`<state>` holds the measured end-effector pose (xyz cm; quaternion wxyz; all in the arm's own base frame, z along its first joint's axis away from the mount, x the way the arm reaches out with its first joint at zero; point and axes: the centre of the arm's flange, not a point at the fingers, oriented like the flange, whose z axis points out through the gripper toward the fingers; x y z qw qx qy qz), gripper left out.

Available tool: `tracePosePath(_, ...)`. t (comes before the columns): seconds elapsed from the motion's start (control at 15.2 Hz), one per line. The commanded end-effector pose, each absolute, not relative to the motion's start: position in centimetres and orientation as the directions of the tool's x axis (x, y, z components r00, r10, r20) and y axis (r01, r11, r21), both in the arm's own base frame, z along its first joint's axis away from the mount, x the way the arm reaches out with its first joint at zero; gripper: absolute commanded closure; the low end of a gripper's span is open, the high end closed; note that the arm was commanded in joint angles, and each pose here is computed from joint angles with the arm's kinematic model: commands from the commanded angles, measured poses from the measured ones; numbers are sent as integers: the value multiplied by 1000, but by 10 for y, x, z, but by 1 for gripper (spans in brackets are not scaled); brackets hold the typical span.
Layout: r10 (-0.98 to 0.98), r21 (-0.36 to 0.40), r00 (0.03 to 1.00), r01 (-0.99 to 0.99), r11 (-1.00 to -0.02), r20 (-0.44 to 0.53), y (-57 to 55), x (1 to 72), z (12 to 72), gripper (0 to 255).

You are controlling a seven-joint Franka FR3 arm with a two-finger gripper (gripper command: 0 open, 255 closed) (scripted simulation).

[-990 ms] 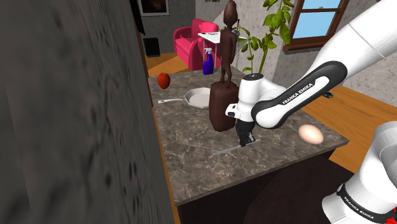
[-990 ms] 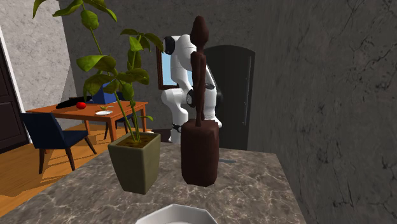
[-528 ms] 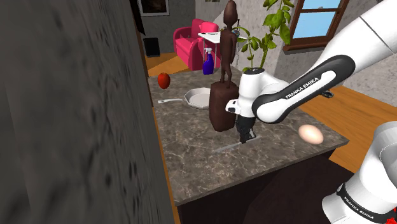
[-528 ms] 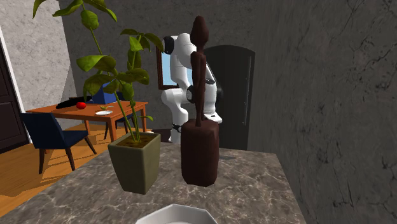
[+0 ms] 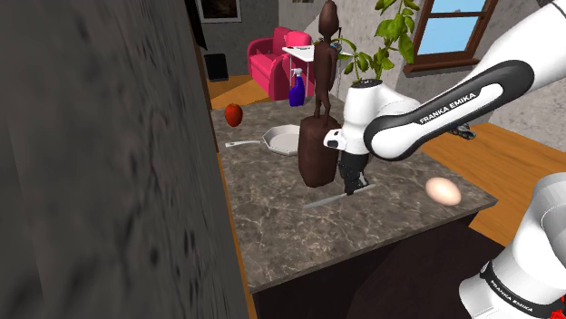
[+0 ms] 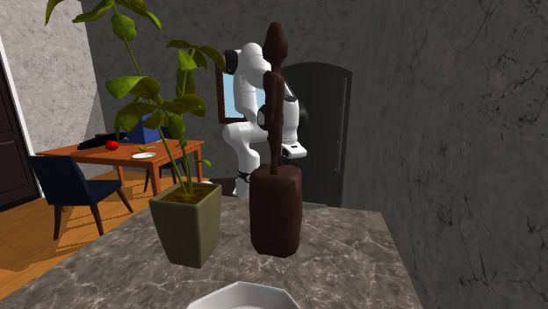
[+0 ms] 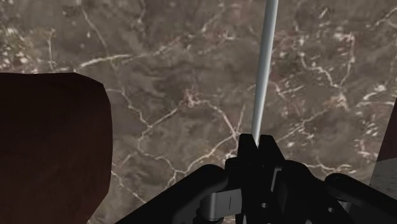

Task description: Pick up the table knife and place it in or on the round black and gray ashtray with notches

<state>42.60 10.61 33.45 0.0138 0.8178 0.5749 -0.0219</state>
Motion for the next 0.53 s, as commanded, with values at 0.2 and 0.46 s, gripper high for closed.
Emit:
tracePosePath(0.2,940,-3,338,941,-339,-52,106,426,360,255)
tracePosePath(0.46,940,-3,338,941,-339,-52,106,426,382,255)
